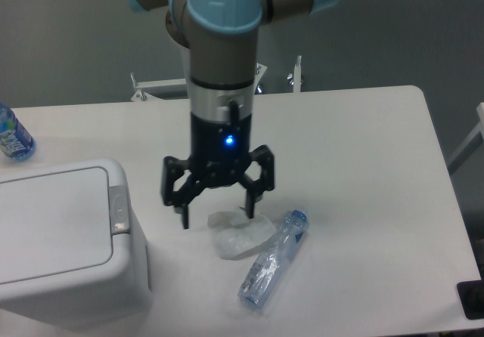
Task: Open the trash can
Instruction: 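Move the gripper over the trash can lid edge and lower onto it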
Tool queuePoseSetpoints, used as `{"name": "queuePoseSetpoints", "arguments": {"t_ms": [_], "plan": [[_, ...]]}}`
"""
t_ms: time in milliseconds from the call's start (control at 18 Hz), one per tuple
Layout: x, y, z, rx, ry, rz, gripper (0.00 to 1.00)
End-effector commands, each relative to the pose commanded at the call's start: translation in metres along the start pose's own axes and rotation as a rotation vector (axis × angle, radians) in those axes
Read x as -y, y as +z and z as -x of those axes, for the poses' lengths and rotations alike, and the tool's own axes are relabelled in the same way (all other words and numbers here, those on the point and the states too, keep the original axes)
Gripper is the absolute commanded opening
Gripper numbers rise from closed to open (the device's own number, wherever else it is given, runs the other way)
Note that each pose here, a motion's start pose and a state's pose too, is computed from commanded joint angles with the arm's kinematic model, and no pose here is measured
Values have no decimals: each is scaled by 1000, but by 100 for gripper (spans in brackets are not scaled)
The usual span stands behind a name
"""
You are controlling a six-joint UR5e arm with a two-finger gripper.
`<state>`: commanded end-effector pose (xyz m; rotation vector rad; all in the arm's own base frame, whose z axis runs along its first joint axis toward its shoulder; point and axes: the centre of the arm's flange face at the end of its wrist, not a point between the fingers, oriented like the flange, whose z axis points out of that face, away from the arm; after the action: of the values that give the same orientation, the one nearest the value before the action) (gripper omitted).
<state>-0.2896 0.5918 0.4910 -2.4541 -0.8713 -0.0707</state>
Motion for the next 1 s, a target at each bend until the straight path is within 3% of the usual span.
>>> {"name": "queuePoseSetpoints", "arguments": {"t_ms": [500, 1000], "plan": [[-28, 3, -38, -33, 45, 35, 100], [-31, 7, -46, -38, 57, 43, 100]]}}
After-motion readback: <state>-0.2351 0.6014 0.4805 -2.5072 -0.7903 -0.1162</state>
